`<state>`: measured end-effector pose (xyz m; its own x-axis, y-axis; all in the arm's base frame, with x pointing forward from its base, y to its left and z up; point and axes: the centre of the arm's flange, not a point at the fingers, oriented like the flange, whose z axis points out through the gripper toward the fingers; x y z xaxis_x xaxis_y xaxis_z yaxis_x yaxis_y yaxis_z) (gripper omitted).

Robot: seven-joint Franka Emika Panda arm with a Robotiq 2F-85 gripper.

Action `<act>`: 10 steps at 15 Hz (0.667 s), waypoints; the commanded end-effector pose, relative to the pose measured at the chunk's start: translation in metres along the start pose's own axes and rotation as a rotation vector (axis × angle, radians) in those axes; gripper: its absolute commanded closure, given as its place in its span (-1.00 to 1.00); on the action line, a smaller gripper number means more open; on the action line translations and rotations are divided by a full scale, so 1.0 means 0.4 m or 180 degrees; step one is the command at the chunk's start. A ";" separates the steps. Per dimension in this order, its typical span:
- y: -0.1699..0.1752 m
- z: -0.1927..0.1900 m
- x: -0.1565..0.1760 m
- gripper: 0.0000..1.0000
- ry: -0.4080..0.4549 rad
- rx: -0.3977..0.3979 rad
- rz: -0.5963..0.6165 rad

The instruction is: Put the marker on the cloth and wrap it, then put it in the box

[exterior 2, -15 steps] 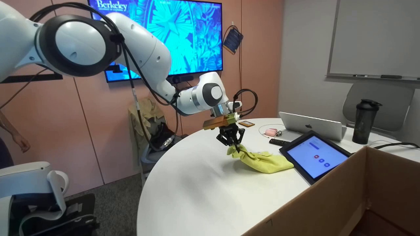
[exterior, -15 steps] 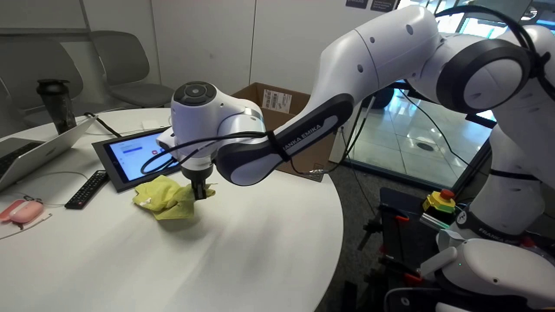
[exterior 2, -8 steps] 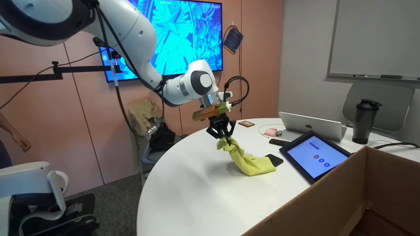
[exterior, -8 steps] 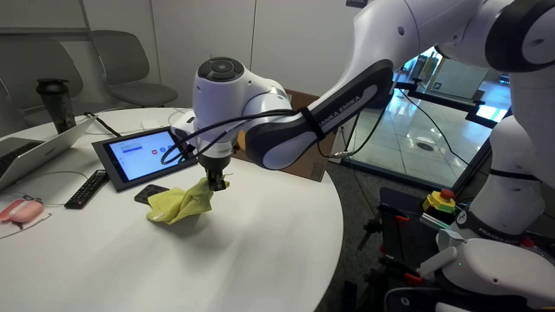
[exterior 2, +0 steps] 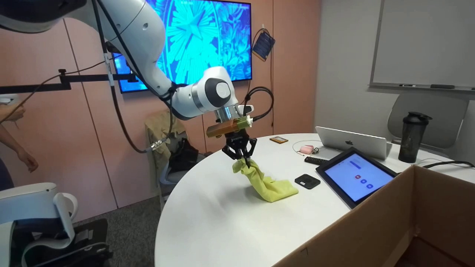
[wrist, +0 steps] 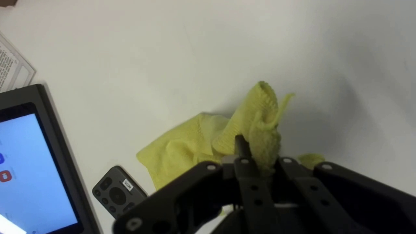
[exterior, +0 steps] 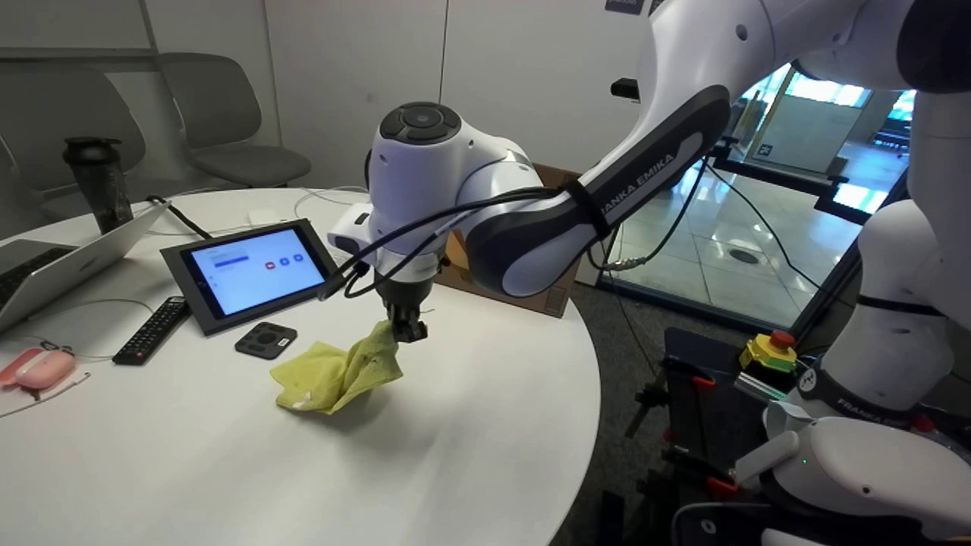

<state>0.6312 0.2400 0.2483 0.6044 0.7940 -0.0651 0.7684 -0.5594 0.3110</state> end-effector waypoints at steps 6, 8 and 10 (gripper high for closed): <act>0.063 0.091 0.174 0.85 -0.0096 0.0082 -0.0031; 0.089 0.114 0.215 0.85 -0.0115 0.0051 0.0054; 0.114 0.149 0.249 0.85 -0.0134 0.0002 0.0200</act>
<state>0.6833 0.2612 0.2113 0.6170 0.7812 -0.0951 0.7658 -0.5682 0.3010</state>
